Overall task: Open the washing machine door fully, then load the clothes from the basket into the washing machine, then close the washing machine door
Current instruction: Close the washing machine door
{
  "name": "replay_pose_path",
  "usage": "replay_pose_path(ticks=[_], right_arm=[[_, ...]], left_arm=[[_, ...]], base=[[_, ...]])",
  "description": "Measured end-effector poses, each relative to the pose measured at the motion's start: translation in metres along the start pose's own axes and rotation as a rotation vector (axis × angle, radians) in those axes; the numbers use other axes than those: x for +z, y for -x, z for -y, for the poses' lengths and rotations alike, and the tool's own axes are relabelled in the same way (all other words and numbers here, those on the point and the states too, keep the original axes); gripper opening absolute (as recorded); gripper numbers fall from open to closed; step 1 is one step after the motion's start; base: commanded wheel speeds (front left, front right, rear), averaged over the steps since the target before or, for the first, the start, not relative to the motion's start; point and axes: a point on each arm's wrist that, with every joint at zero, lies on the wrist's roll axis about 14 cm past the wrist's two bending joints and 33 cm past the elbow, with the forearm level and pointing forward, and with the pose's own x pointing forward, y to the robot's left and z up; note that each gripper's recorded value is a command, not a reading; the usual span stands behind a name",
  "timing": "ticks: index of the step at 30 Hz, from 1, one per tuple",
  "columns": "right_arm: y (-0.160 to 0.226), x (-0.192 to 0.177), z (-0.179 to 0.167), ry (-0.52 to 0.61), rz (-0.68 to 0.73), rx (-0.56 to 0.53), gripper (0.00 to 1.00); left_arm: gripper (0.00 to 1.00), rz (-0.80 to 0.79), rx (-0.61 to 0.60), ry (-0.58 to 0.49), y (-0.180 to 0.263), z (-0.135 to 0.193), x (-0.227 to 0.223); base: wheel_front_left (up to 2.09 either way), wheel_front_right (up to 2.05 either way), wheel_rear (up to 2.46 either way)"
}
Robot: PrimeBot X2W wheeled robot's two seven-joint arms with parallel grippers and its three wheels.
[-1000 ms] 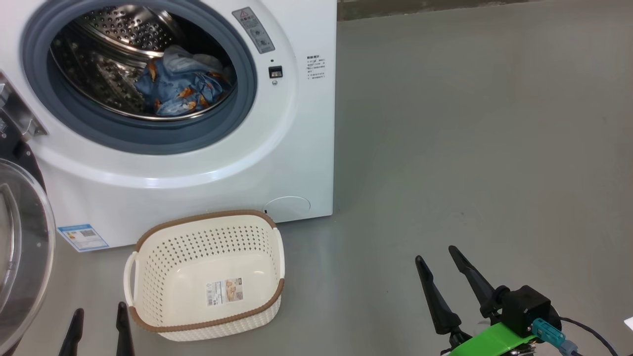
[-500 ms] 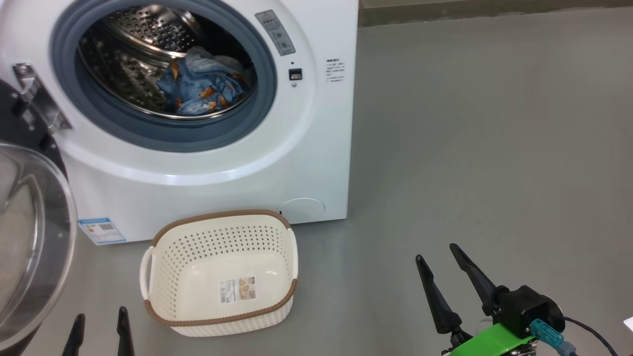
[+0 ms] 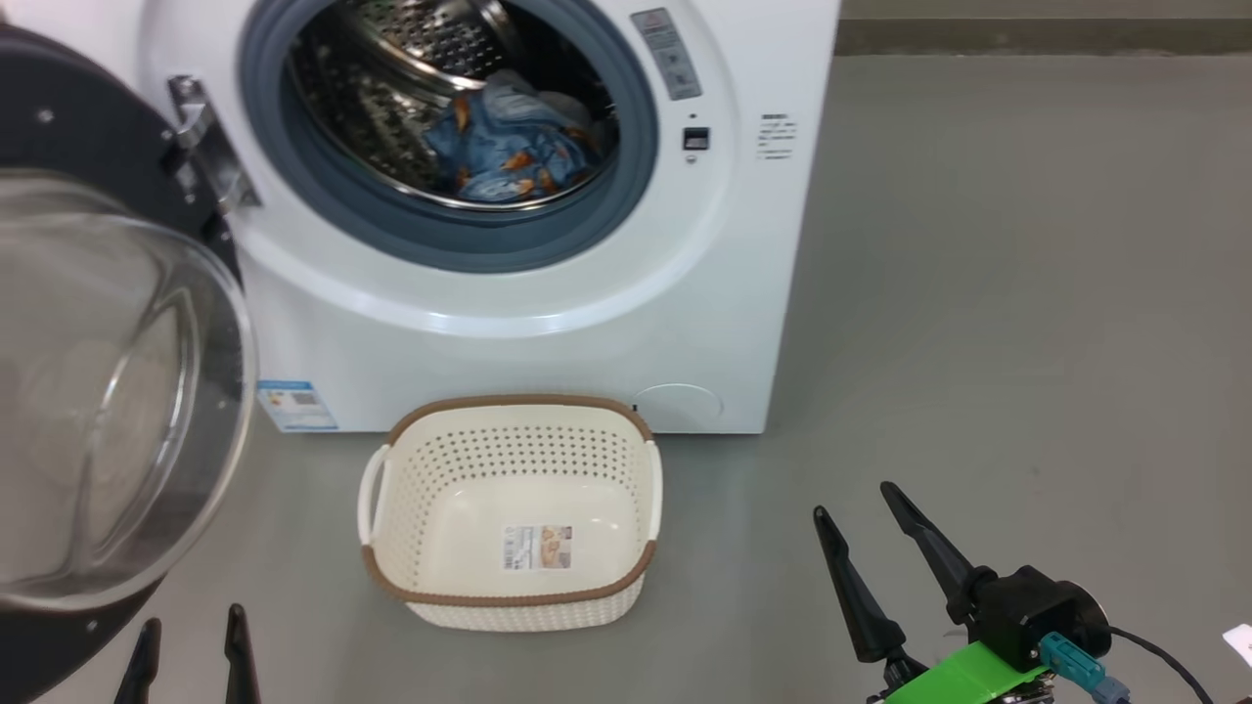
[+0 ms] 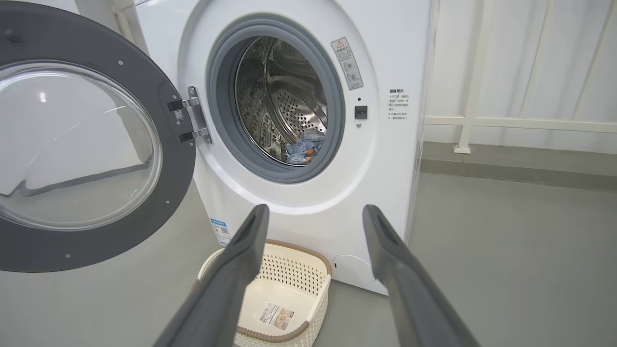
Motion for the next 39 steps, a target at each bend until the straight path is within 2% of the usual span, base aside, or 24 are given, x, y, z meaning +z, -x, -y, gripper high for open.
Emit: replay_pose_path(ticks=[24,39], right_arm=[[-0.040,-0.024,-0.080,-0.032,-0.050,0.260,1.00],[-0.048,-0.034,-0.119,-0.051,-0.074,0.374,1.00]], left_arm=[[1.00,0.009,0.289,0.010,0.056,-0.075,0.005],[1.00,0.013,0.421,0.021,0.088,-0.102,0.005]], base=[[0.00,0.00,0.00],[0.00,0.00,0.00]])
